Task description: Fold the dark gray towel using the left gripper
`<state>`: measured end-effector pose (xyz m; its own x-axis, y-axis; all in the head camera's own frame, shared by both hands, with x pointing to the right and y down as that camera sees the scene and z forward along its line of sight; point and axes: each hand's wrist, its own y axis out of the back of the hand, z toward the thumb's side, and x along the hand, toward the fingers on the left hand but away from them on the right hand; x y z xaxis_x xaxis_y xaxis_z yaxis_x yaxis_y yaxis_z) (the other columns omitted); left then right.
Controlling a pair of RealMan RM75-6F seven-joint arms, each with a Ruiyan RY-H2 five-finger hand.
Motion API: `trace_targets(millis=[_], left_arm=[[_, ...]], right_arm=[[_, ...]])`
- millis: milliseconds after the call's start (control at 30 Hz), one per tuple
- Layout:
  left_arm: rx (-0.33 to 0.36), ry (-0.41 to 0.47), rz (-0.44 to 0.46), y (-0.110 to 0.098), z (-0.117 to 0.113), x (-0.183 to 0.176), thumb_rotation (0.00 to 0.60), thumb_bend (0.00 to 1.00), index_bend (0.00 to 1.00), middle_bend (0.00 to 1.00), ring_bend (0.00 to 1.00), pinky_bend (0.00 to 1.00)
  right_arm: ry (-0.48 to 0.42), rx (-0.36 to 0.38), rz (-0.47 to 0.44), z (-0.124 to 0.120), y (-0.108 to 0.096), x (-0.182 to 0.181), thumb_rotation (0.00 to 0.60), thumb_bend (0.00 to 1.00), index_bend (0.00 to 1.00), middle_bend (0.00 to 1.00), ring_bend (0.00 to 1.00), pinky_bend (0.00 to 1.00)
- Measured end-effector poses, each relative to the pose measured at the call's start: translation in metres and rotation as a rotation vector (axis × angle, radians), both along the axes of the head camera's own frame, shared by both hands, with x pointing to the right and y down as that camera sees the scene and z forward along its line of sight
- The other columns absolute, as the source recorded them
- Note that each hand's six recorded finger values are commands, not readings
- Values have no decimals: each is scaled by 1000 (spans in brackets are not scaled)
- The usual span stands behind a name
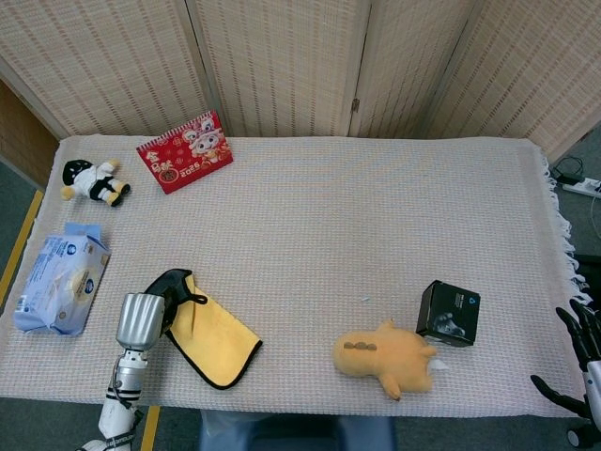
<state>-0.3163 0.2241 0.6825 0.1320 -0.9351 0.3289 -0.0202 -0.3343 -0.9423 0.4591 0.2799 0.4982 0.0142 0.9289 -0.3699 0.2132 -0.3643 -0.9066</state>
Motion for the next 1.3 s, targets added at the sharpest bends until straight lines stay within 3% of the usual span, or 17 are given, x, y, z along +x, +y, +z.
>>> trace_targets(millis=[933, 1000, 1167, 1300], left_arm=[[-49, -10, -167, 23, 6, -46, 600, 476, 624, 1000, 1000, 1000], [-58, -13, -175, 24, 6, -49, 600, 475, 597, 1000, 1000, 1000], [-83, -8, -187, 25, 6, -53, 600, 470, 420, 1000, 1000, 1000], [-82, -7, -199, 23, 3, -56, 600, 452, 392, 1000, 1000, 1000]], right_arm=[[2, -17, -22, 5, 1, -5, 600, 211, 0, 0, 0, 0], [4, -17, -22, 5, 1, -5, 600, 211, 0, 0, 0, 0], [6, -23, -23, 7, 1, -6, 600, 210, 0, 0, 0, 0], [7, -24, -23, 8, 1, -6, 600, 211, 0, 0, 0, 0]])
